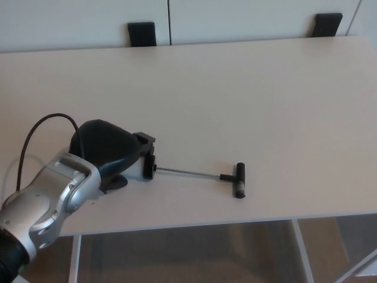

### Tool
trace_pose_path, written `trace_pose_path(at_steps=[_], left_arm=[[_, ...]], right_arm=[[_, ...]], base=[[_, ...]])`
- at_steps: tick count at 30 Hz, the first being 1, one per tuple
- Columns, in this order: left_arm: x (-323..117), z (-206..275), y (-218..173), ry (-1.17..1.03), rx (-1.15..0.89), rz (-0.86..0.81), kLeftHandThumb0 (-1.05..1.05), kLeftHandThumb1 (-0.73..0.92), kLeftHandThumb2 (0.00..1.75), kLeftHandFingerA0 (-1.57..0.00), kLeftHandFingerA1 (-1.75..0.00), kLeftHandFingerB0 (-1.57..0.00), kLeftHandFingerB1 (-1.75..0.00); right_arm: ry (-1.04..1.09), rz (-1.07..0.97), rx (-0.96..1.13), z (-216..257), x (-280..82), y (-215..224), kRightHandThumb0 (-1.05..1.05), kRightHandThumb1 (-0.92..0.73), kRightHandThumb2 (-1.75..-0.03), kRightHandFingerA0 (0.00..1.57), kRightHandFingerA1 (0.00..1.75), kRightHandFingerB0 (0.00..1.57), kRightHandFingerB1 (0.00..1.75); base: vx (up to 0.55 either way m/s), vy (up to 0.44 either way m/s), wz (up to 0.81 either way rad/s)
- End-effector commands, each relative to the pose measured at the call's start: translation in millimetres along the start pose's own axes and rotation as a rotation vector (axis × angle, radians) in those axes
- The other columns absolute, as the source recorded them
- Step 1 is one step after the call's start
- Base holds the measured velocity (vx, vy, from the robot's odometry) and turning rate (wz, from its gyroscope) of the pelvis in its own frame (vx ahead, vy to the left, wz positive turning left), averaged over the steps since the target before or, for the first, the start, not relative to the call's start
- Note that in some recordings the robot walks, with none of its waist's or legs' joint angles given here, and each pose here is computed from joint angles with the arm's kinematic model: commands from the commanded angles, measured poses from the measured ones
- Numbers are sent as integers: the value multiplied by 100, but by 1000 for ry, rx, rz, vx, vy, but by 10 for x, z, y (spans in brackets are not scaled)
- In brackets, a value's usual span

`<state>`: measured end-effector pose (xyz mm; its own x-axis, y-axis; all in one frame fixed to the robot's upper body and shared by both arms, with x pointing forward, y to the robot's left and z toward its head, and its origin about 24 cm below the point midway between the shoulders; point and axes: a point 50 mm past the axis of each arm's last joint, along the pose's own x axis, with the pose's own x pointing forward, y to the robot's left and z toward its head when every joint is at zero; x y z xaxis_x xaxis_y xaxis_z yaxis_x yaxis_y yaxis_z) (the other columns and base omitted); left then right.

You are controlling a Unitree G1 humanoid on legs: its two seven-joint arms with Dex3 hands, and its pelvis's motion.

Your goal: The robot walks towards a desk on which an air pump is kept in the middle. It lifts it up and holds it with its left hand and uses its right hand to compress it by pushing its handle inwards.

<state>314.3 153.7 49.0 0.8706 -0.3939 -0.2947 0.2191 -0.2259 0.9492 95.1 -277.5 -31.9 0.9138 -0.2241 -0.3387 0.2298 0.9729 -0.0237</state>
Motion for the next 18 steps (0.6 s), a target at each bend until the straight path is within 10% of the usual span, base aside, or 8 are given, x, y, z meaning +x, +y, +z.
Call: trace_pose_path(at_steps=[1,5,15,16,18], left_arm=[[-114,29,147,-66,-177,70,-11,80,54,-58,-170,-53,-120],[-173,68,312,-95,-229,123,-20,76,56,-71,-165,-49,-119],[-296,93,493,-160,-255,199,-7,88,56,-70,-174,-45,-146],[-310,105,508,-166,-258,201,-8,86,56,-74,-175,-49,-144],[-320,114,518,-170,-259,204,-8,86,56,-74,-175,-49,-144]], right_arm=[[-625,76,25,1239,-680,266,-33,-72,-61,84,53,62,46],[-856,44,60,1626,-898,377,-42,-68,-62,84,52,60,45],[-1355,-1,-103,2174,-1245,596,-59,-78,-64,25,29,22,28],[-1395,-10,-161,2246,-1189,645,-71,-63,-97,2,36,2,37],[-1422,-22,-201,2298,-1150,677,-71,-63,-97,2,36,2,37]], base=[[0,0,0],[0,0,0],[0,0,0],[0,0,0],[0,0,0]])
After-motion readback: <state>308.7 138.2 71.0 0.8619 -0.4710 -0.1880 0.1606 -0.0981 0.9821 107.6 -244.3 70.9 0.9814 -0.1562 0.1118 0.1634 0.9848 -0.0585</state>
